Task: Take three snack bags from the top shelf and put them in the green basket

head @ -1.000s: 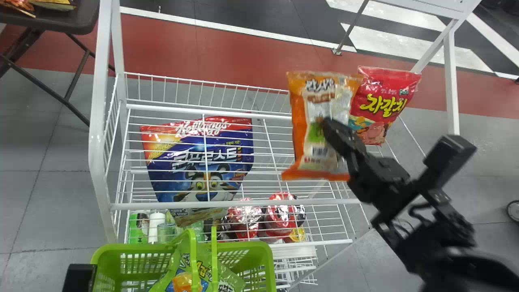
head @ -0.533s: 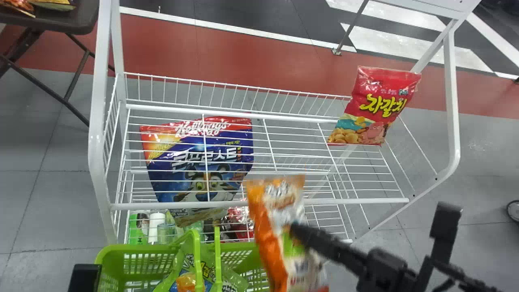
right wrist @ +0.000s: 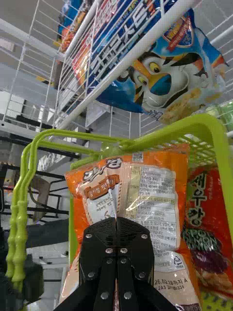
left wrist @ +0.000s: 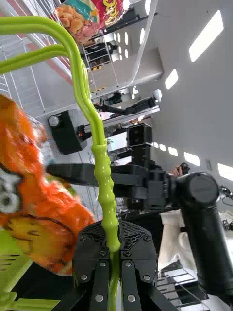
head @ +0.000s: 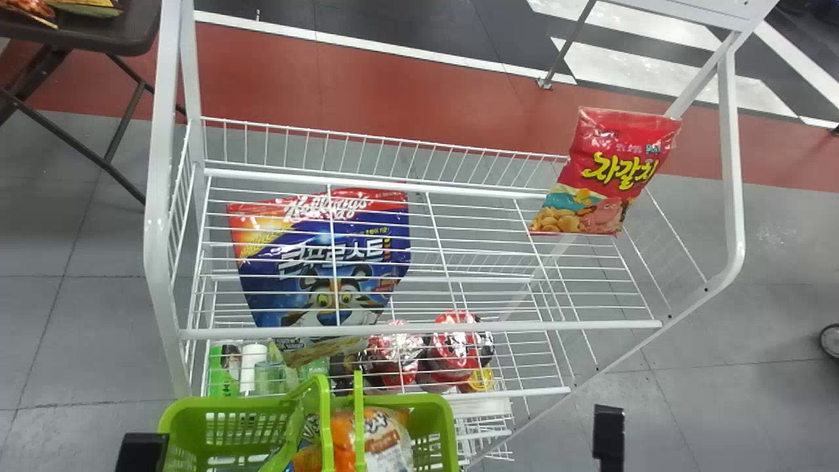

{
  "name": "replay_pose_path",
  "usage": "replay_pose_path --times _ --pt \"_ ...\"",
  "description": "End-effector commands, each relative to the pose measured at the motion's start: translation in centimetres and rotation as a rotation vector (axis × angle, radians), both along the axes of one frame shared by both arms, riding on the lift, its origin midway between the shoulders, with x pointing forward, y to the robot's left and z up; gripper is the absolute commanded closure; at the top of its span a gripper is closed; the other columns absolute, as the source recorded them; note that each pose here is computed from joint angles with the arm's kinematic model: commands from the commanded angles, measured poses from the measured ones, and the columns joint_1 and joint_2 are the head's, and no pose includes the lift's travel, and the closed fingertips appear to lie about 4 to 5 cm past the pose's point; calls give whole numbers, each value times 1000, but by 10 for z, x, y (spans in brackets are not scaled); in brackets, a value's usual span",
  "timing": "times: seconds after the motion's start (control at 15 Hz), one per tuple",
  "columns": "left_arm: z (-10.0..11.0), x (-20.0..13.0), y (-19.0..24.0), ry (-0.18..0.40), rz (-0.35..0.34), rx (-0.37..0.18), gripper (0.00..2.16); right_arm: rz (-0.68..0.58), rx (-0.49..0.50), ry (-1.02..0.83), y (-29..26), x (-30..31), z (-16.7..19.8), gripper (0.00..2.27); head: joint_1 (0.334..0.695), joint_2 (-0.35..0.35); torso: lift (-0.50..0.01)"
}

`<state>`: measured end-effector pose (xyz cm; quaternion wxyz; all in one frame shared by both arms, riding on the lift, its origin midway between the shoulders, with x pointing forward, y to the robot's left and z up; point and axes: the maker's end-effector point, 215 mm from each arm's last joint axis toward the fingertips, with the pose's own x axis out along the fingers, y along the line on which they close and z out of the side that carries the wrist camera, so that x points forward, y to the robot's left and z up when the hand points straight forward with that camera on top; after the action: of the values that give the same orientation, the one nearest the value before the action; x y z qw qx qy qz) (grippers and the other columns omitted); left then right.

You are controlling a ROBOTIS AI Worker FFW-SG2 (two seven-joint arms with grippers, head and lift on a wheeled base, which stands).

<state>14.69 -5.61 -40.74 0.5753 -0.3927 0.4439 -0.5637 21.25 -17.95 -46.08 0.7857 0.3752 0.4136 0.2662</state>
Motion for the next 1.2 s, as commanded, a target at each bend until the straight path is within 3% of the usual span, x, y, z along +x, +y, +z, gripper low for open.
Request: replay_pose_path --times 0.0,0.2,0.27,0.33,0.4,0.47,0.6,0.8,0.93,1.13 --pt "2 -4 -1 0 -4 -2 1362 29 -43 -91 17 19 -3 2219 695 -350 -44" --pt "4 -5 0 -5 -3 -3 1362 130 -29 -6 57 -1 -26 2189 695 -350 -44" --pt "3 -4 1 -4 -1 -1 1362 163 -44 45 58 -15 -34 2020 695 -350 -44" --pt "3 -4 1 -4 -1 -1 1362 171 -65 65 52 -21 -35 1673 695 -350 -44" --pt "4 -4 1 -4 0 -3 1362 158 -80 68 42 -22 -32 664 695 -350 -44" --pt "4 -4 2 -4 0 -5 1362 134 -117 47 25 -19 -23 -1 695 -350 -44" --pt "4 -3 1 -4 0 -7 1359 55 -190 -68 -12 2 1 6 695 -350 -44" --pt "2 -4 -1 -6 -5 2 1359 -22 -314 -450 -50 59 65 56 695 -350 -44" --pt "1 -7 -3 -5 -10 8 1362 -52 -378 -732 -53 83 124 56 695 -350 -44" --pt "-1 -6 -3 -6 -6 15 1359 -183 -448 -952 -37 99 182 60 695 -350 -44"
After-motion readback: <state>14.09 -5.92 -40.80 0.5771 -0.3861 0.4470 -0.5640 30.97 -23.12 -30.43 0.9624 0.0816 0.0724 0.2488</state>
